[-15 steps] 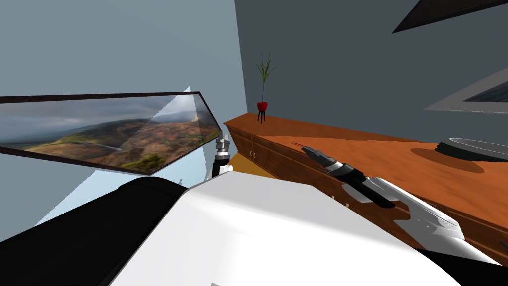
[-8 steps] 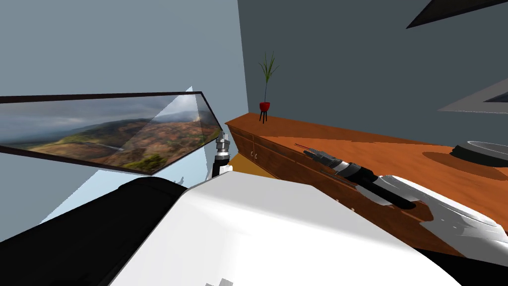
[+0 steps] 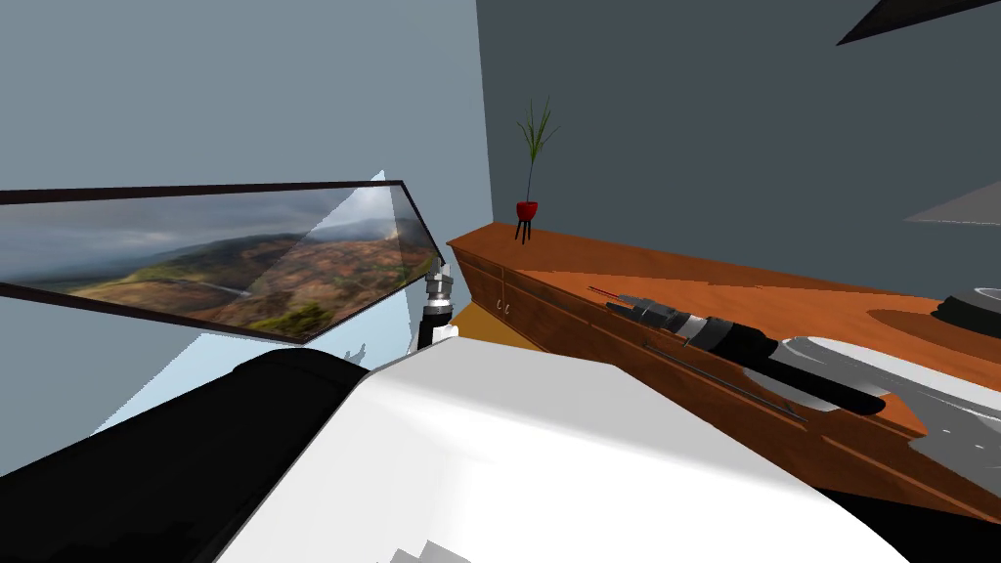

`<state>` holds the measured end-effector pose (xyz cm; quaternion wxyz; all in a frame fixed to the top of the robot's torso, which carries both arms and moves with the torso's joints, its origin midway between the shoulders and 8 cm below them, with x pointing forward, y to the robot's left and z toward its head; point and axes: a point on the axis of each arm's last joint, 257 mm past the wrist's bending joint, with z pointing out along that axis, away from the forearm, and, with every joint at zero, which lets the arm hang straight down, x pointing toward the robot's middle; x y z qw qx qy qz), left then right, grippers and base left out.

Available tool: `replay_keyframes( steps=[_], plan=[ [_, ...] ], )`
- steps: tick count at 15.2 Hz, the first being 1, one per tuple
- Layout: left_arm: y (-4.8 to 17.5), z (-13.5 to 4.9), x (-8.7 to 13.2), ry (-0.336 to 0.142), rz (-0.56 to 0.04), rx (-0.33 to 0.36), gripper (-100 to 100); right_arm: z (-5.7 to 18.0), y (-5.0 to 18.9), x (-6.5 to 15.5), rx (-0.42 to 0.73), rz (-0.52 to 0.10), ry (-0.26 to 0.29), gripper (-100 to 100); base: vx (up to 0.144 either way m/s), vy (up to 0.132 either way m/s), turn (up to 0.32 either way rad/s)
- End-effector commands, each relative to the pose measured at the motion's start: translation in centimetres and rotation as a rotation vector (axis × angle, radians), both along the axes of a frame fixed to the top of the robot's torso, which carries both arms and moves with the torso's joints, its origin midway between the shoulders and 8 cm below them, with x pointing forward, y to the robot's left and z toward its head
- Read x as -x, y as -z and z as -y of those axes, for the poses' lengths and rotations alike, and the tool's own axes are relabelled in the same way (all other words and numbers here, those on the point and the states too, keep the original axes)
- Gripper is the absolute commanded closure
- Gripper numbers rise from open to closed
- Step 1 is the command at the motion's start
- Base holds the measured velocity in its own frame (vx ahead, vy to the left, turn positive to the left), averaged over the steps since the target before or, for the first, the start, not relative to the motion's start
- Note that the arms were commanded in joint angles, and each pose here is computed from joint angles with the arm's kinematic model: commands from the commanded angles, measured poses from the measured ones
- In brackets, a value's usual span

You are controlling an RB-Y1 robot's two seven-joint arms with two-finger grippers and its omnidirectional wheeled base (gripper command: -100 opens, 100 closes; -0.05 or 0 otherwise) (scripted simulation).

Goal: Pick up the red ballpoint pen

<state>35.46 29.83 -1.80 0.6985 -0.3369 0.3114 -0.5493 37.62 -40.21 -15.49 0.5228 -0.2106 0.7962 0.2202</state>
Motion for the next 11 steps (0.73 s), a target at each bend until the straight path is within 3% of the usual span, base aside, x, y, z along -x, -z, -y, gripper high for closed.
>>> replay_keyframes(
  steps=[1, 2, 7, 8, 10, 11],
  plan=[
    [0.0, 0.0, 0.0, 0.0, 0.0, 0.0, 0, 0.2, -0.1, 0.0, 0.03, -0.008, -0.013, -100, 0.016, 0.018, 0.0],
    [0.0, 0.0, 0.0, 0.0, 0.0, 0.0, 0, 1.9, 0.6, 0.4, 0.09, -0.034, -0.019, -100, 0.025, 0.033, 0.044],
    [0.0, 0.0, 0.0, 0.0, 0.0, 0.0, 0, 3.7, 0.6, 0.5, 0.203, -0.072, -0.057, -100, 0.034, 0.033, 0.04],
    [0.0, 0.0, 0.0, 0.0, 0.0, 0.0, 0, 5.4, 1.2, 1.1, 0.255, -0.101, -0.062, -100, 0.04, 0.036, 0.049],
    [0.0, 0.0, 0.0, 0.0, 0.0, 0.0, 0, 5.4, 0.7, 0.8, 0.287, -0.106, -0.08, -100, 0.036, 0.039, 0.032],
    [0.0, 0.0, 0.0, 0.0, 0.0, 0.0, 0, 7.1, 1.3, 1.5, 0.339, -0.138, -0.086, -100, 0.033, 0.04, 0.046]
  ],
)
